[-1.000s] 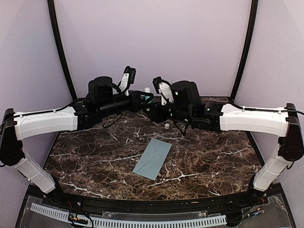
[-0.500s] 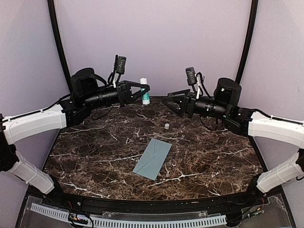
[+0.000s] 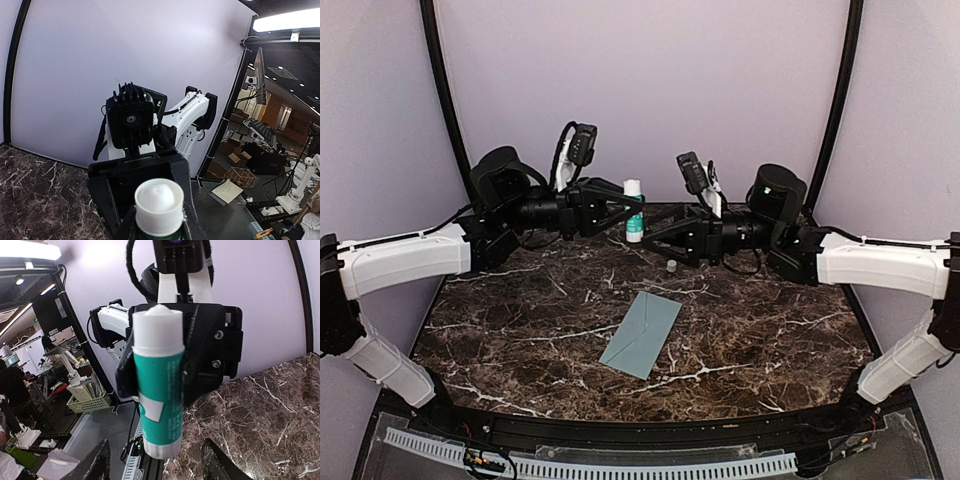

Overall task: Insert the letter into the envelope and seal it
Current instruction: Screw the solid glue.

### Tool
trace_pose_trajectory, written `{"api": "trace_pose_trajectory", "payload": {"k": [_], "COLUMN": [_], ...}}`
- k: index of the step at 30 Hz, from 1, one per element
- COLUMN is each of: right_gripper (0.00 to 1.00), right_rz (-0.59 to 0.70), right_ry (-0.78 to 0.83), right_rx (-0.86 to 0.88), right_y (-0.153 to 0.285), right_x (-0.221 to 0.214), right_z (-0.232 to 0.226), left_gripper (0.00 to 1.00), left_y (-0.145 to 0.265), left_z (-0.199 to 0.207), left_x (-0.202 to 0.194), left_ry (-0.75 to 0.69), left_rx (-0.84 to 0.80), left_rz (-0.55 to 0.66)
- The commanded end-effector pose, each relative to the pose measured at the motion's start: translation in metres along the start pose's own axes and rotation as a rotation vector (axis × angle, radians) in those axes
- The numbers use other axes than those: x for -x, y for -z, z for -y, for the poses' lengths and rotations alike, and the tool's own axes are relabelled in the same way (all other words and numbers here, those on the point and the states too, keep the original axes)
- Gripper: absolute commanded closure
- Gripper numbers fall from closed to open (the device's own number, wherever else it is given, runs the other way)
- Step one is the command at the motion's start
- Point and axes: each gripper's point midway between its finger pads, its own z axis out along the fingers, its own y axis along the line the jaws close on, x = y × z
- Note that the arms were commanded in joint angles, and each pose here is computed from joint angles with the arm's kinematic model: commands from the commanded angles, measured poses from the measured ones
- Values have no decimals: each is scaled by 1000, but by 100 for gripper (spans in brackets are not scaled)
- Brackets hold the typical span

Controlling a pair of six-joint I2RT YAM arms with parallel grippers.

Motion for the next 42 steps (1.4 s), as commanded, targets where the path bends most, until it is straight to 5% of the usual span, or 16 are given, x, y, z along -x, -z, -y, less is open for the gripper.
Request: {"api": "trace_pose_trajectory", "payload": {"k": [1, 18, 26, 42], "right_gripper": [46, 68, 89, 96], "right_rz": [36, 10, 21, 62], "right_ry": [65, 33, 34, 32], "right_rx": [103, 167, 146, -375], "right_y": [-8, -19, -18, -2], "right_x": [20, 11, 12, 31], "right_z": [-23, -27, -24, 55], "left_gripper": [100, 100, 100, 100], "left_y": [-3, -3, -2, 2], "left_z": [19, 22, 21, -46], "left_x": [13, 15, 15, -3], "left_ry": [-50, -53, -57, -117], "left_rx": [-83, -91, -79, 348], "left_rz": [15, 26, 29, -22]}}
